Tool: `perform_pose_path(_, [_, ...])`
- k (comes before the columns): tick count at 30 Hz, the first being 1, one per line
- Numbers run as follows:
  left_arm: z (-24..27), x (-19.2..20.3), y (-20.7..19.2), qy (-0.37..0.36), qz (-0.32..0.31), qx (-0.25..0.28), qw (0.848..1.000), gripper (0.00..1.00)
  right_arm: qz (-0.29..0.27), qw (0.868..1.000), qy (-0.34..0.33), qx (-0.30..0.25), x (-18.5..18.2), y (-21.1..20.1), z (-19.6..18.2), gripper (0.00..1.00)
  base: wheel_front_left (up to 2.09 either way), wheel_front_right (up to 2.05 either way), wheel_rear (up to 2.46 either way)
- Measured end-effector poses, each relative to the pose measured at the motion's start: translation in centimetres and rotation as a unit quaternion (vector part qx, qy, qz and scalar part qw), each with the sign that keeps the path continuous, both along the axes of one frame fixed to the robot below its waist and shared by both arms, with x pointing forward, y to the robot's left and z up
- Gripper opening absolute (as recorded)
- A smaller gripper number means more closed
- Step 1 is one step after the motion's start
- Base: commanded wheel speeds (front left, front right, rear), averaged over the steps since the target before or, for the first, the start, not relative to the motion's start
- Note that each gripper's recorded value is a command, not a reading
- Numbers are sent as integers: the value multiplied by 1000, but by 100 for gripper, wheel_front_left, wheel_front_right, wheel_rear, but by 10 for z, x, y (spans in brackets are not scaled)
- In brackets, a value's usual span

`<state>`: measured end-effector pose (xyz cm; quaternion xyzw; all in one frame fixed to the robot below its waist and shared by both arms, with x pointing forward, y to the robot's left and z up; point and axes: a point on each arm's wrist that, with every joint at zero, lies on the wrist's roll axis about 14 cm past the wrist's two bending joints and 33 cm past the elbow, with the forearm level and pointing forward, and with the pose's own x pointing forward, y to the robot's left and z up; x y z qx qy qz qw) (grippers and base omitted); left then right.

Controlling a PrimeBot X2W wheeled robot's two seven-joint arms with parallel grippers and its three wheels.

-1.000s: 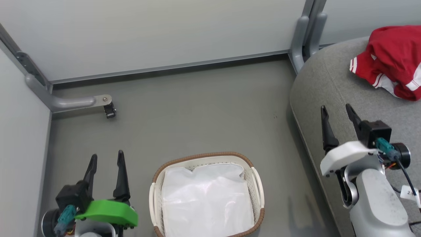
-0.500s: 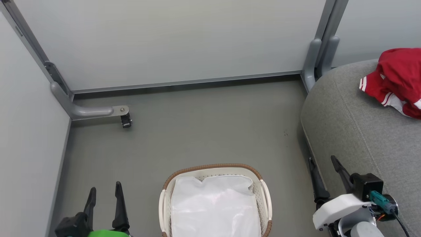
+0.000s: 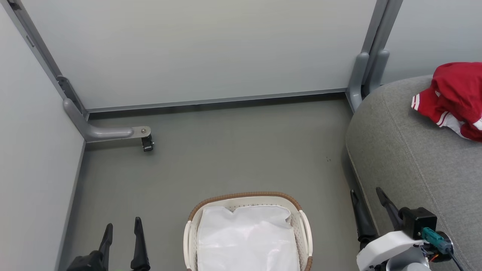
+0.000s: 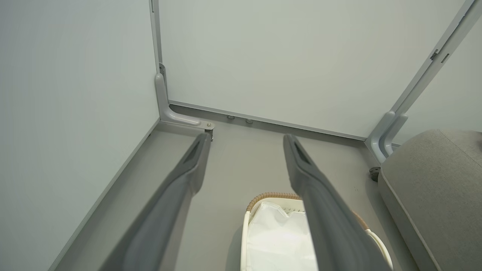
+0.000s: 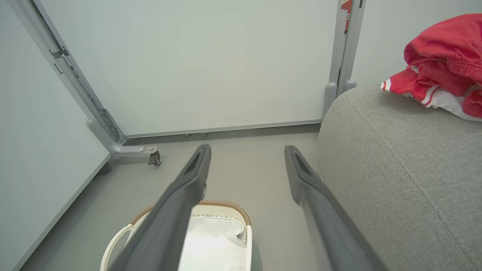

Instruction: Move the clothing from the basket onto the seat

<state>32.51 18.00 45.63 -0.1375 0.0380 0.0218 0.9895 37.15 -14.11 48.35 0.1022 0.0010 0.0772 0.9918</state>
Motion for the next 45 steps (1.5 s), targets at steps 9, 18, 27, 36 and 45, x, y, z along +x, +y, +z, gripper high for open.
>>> perform_pose_path(9, [-6, -2, -3, 8, -6, 0, 1000, 100, 1, 1000, 0, 0, 0, 1, 0, 100, 0, 0, 0])
perform_pose_path(18, [-9, -3, -4, 13, -7, 2, 1000, 0, 4, 1000, 2, 3, 0, 3, -1, 0, 0, 0, 0])
perform_pose_path(27, [-26, -9, 0, 47, 3, -26, 999, 0, -7, 998, 46, 33, -9, 0, -23, 0, 0, 0, 0])
perform_pose_path(36, [-28, -7, 7, 59, 27, -102, 993, 0, -34, 991, 63, 110, -7, -11, -23, 0, 0, 0, 0])
perform_pose_path(45, [-23, 2, 11, 56, 42, -168, 983, 0, -53, 980, 74, 179, -4, -19, -22, 0, 0, 0, 0])
